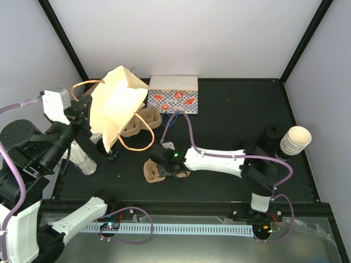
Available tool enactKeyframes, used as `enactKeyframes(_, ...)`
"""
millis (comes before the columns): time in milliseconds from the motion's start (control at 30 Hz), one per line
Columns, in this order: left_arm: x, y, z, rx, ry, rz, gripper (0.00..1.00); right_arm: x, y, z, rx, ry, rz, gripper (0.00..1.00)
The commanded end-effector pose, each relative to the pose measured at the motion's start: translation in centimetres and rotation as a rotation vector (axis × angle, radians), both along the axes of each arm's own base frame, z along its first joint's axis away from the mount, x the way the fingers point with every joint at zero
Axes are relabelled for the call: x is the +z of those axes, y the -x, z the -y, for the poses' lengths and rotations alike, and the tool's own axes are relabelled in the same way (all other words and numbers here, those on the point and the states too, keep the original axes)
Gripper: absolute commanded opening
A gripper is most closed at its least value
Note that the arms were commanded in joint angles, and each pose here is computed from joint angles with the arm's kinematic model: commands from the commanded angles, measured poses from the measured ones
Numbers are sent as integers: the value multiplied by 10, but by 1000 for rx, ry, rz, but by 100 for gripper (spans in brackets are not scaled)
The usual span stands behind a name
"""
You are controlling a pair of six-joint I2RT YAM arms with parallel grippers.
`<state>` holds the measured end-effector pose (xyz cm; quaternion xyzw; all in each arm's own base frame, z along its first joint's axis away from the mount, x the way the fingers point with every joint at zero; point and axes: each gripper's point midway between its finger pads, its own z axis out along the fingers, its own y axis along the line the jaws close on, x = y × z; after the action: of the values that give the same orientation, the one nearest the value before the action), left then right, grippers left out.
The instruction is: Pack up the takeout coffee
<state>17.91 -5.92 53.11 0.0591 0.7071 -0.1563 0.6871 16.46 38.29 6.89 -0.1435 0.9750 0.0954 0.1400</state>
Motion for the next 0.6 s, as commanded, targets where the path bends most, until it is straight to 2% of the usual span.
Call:
enactKeyframes(0,-4,-8,9,-27,-1,-14,2,42,-25,27,-39,-50,101,37)
enactKeyframes(333,-19,-19,27,-99,6,-65,1,95,-55,93,-128,-136,210,38)
enactKeyframes(567,-47,-30,47,-171,3,-144,2,135,-70,126,-149,-183,312,39)
